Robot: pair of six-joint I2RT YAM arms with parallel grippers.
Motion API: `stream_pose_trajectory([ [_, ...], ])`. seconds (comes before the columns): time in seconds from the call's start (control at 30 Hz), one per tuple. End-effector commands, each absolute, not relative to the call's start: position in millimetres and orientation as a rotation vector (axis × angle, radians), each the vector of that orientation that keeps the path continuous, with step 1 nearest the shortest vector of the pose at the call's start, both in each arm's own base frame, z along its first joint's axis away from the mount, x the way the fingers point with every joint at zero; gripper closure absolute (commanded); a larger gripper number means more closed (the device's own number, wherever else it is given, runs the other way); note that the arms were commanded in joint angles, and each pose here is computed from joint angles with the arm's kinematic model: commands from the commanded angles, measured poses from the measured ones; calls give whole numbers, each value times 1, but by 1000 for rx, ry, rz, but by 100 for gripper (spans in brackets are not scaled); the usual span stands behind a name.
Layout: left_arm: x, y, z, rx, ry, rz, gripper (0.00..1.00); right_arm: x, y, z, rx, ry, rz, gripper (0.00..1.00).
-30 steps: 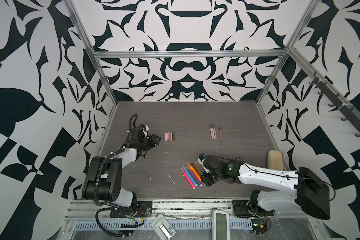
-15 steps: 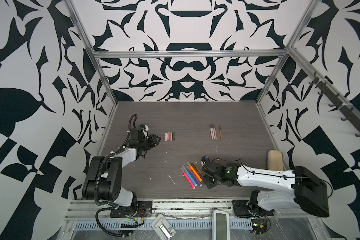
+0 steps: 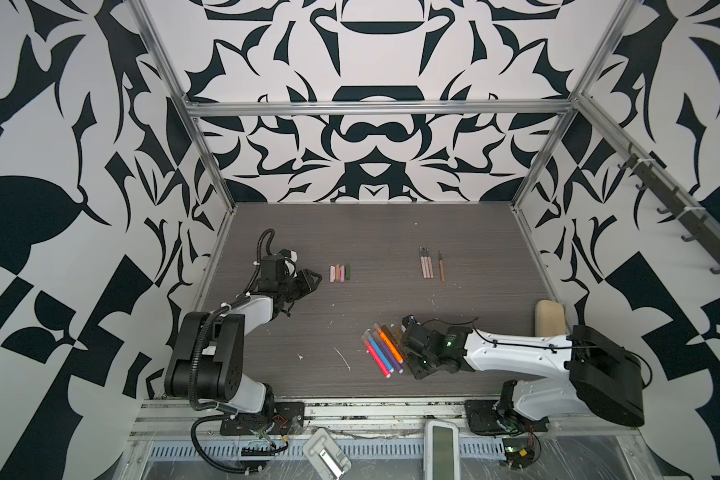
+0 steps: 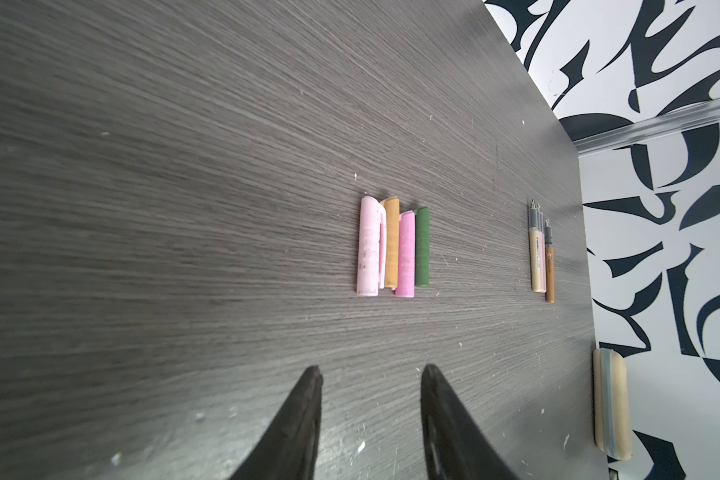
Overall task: Open the pen caps
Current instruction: 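Lift the green pen toward the left gripper while the left reaches toward it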
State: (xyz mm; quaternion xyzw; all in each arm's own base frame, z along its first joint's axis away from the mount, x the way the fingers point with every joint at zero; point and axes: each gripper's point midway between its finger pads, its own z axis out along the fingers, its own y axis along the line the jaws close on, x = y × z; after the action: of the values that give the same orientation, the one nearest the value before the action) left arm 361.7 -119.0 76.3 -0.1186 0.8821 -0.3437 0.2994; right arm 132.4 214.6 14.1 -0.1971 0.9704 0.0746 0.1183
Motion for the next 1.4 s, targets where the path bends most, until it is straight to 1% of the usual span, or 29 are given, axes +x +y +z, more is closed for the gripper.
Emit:
stream_pose_trajectory([
  [0.0,365,-119,84,-327,2325,-930,58,141,206,25,-583,2811,116,88],
  [0.07,358,-135,90,-350,2326,-1034,57,149,206,40,-612,2771,93,89],
  [0.17,341,-184,102,-294,2339,-1185,51,164,209,65,-660,2694,89,94],
  [0.3,312,-250,118,-157,2418,-1216,47,167,237,95,-688,2680,373,100],
  [0.4,294,-282,124,-98,2460,-1254,47,172,245,113,-652,2667,513,100],
  [0.57,282,-302,132,-137,2454,-1360,46,176,248,131,-569,2653,707,100],
  [0.73,276,-313,136,-156,2460,-1414,46,180,246,142,-505,2629,811,100],
  [0.97,271,-334,144,-167,2431,-1542,46,180,253,144,-446,2617,960,100],
  [1.17,267,-347,156,-162,2358,-1672,46,183,261,149,-361,2574,1155,100],
  [1.2,266,-349,155,-166,2349,-1699,47,184,261,150,-349,2565,1182,100],
  [1.3,265,-355,157,-179,2302,-1800,56,186,261,153,-311,2548,1245,100],
  [1.37,265,-358,159,-191,2265,-1870,60,187,261,156,-283,2529,1297,100],
])
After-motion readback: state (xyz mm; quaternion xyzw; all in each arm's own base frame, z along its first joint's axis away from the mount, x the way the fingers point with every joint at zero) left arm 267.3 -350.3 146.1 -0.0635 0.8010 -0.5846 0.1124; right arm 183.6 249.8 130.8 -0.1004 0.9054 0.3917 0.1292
